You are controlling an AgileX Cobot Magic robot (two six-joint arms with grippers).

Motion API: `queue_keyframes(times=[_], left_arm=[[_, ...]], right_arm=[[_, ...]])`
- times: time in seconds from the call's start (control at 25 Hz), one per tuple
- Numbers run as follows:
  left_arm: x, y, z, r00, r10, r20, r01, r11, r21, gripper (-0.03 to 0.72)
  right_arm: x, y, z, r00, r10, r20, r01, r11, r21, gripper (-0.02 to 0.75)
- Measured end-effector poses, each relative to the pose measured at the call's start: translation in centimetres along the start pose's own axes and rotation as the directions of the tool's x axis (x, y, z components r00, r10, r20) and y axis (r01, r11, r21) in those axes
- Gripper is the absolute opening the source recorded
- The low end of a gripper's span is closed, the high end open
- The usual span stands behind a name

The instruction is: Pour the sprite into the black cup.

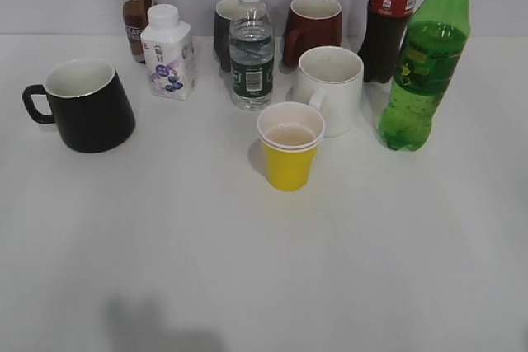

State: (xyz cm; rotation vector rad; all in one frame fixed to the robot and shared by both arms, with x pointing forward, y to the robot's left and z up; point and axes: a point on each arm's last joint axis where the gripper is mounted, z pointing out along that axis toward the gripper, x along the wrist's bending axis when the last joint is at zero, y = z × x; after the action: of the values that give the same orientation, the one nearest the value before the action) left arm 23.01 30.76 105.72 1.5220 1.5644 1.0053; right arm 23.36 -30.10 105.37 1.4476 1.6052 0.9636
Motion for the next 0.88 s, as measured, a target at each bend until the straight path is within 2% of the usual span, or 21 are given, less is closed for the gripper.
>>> queue_keyframes(times=[0.88], left_arm=[[0.00, 0.00, 0.00, 1.000, 0.000, 0.000, 0.000, 1.000, 0.000, 0.239]], right_arm=[[0.00, 0.00, 0.00, 1.000, 0.000, 0.000, 0.000, 1.000, 0.000, 0.590]])
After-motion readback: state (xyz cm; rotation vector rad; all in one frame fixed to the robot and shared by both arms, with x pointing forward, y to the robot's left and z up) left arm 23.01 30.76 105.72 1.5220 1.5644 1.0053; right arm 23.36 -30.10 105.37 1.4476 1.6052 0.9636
